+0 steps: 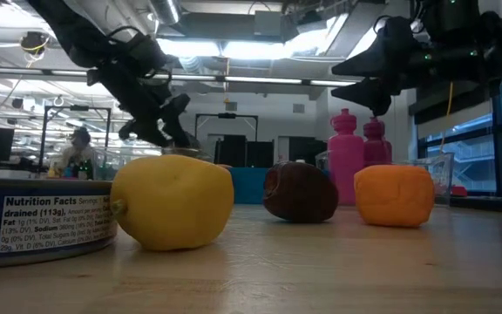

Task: Pick & Place Food Item
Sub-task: Put the top blue pink tuna can into the left transparent bin

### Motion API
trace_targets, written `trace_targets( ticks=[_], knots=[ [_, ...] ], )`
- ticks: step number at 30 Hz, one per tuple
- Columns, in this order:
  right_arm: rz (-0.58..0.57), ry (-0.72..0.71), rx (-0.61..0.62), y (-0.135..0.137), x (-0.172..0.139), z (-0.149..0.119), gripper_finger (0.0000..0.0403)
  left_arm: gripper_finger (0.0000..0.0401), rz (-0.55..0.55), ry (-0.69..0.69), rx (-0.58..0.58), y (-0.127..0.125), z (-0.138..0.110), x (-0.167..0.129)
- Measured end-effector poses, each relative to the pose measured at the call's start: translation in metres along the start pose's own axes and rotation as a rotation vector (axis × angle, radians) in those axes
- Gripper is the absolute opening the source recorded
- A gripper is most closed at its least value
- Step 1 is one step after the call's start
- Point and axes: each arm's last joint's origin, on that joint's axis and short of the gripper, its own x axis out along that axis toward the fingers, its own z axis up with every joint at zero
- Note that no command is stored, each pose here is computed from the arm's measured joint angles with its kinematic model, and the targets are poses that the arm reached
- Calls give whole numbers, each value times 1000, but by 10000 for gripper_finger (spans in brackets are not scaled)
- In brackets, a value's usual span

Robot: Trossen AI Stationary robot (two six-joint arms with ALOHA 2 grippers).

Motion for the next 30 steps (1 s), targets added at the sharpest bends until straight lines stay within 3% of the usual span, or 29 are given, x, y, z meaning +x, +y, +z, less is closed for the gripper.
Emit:
trace_targets(
  ticks=[6,15,27,30],
  knots=[
    [0,-1,0,0,0,0,318,169,33,33,-67,11,2,0],
    [3,-3,4,0,0,0,318,169,-59,136,-186,25,-3,17],
    [26,3,26,1,0,0,318,171,-65,211,-204,22,7,45],
    [26,3,26,1,0,0,318,196,-59,217,-205,22,9,45]
  ],
)
